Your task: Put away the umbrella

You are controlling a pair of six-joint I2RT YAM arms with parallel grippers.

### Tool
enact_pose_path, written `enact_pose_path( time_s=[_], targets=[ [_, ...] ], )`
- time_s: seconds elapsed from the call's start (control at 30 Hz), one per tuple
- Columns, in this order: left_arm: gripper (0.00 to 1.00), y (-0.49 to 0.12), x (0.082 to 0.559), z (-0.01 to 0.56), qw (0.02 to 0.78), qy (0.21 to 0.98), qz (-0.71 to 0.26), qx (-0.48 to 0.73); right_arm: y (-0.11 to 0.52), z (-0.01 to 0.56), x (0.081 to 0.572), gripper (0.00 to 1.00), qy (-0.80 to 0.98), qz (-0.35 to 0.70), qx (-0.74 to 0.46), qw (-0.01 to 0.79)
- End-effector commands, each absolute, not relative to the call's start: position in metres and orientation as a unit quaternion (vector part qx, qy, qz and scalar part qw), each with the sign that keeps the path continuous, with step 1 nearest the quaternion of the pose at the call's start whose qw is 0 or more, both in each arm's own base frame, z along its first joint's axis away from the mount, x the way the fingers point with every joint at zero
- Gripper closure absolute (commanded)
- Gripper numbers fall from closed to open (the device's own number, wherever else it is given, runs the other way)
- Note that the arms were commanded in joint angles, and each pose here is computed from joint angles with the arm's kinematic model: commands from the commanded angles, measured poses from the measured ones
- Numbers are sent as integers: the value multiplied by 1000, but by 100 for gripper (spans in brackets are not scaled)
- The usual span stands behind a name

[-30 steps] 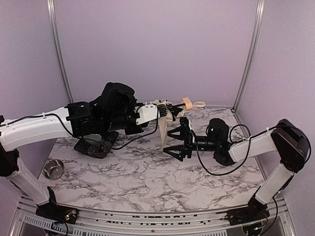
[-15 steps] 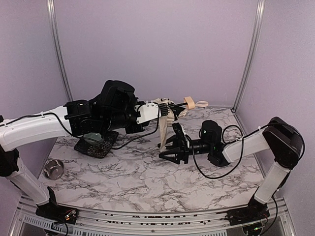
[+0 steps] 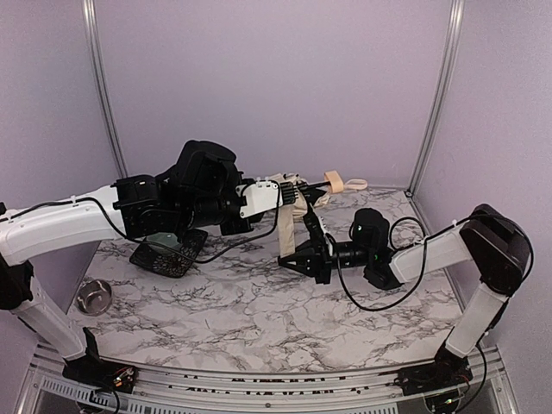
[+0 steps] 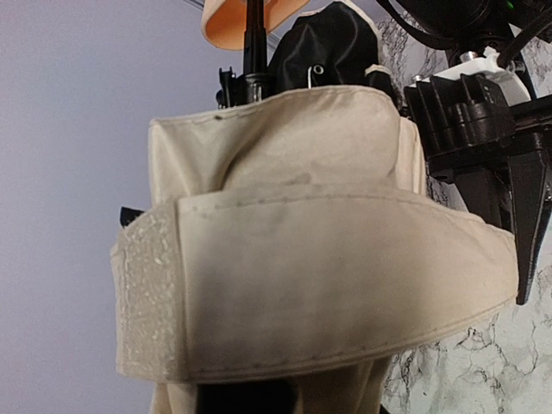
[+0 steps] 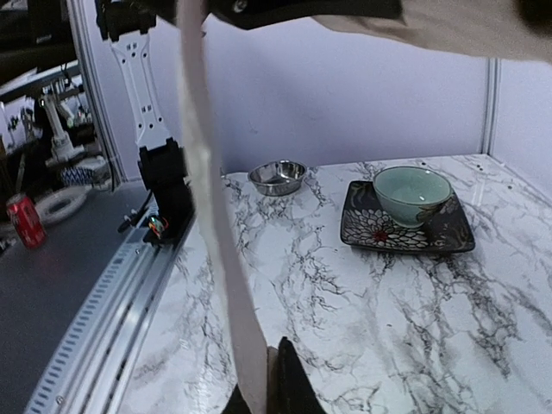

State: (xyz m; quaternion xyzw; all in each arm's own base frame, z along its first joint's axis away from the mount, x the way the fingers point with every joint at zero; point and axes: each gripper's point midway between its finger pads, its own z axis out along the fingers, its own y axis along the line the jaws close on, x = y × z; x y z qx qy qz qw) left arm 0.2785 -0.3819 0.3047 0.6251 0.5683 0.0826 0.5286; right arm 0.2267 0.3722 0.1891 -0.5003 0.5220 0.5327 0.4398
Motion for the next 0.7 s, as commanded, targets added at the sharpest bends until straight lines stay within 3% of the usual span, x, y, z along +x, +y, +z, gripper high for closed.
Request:
enact_pose_path(
  time_s=[0.0, 0.47, 0.57, 0.67],
  targets=[
    [100, -383, 280, 354, 580, 572, 57, 578, 375, 199, 227, 100, 517, 535, -504, 438],
    [100, -359, 330, 402, 625, 622, -26, 470, 367, 165, 181, 100, 554, 522, -493, 421],
    [100, -367, 312, 423, 637, 596, -85, 481, 362, 136, 187, 100, 583, 507, -485, 410],
    [100, -384, 262, 430, 623, 552, -177, 525, 347, 118, 224, 100, 609, 488, -458, 425]
  ],
)
